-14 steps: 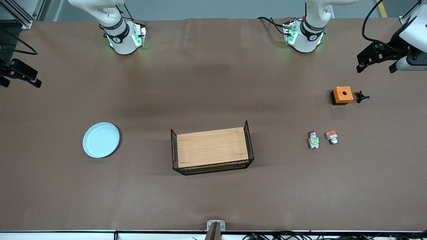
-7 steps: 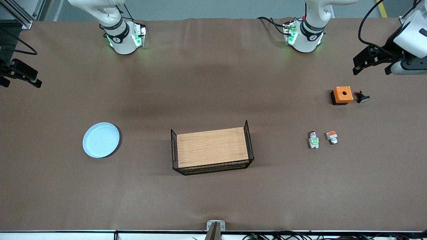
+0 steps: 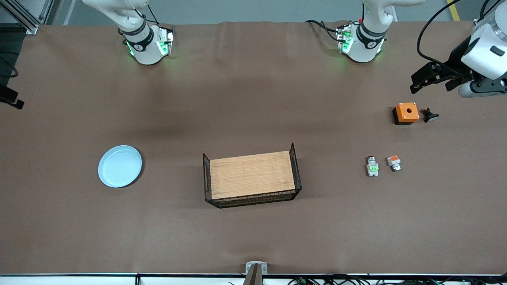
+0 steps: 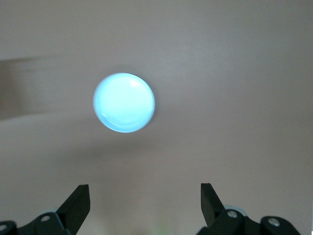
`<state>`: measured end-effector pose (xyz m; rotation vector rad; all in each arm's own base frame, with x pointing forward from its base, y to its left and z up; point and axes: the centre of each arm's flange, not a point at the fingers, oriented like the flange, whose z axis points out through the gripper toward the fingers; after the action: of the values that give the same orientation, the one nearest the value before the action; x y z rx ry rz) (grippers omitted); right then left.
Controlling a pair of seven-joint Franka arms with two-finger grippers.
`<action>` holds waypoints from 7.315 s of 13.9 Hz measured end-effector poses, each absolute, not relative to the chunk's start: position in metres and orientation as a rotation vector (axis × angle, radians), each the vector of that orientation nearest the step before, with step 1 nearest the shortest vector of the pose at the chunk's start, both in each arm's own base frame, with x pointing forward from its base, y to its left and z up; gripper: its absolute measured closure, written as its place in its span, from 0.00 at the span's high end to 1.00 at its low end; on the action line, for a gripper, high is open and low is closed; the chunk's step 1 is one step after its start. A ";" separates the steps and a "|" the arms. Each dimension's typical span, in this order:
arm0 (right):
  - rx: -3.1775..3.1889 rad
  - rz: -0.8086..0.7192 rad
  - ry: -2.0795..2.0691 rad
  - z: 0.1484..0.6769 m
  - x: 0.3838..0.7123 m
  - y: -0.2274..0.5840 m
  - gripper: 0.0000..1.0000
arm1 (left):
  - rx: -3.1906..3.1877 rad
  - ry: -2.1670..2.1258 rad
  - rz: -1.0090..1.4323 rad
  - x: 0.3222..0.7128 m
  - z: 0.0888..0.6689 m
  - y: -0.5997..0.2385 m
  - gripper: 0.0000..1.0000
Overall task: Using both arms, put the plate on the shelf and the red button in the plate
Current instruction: 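Reach the left gripper to the green button while the right gripper reaches the plate, then grasp the green button with the left gripper while the right gripper grips the plate rim, then lift the blue plate with the right gripper toward the wooden crate, then lower the plate onto the crate while the left gripper carries the button over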
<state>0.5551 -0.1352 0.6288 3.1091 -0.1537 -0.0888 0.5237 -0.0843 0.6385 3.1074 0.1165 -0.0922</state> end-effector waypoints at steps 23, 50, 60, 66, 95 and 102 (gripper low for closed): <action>3.153 -0.143 -0.095 0.319 0.599 -0.150 0.99 | 3.107 -0.210 -0.053 0.590 0.250 -0.029 1.00; 3.161 -0.058 -0.185 0.182 0.584 -0.139 0.14 | 3.110 -0.222 -0.090 0.607 0.178 -0.042 0.41; 3.169 -0.059 -0.175 0.201 0.590 -0.135 0.04 | 3.139 -0.202 -0.117 0.608 0.323 -0.036 0.41; 3.213 -0.211 -0.171 0.322 0.579 -0.107 0.04 | 3.138 -0.201 -0.077 0.605 0.348 -0.043 0.41; 2.565 -0.179 -1.923 0.522 0.464 0.432 0.03 | 3.086 0.625 -0.223 0.613 0.493 -0.103 0.41; 2.538 -0.144 -2.010 0.485 0.524 0.437 0.03 | 2.671 1.448 -0.245 0.599 0.556 -0.189 0.41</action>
<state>0.5242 0.4373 0.4848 2.5384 -2.0102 -0.1445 0.5989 -0.1889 0.5560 2.6709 1.4481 -0.2446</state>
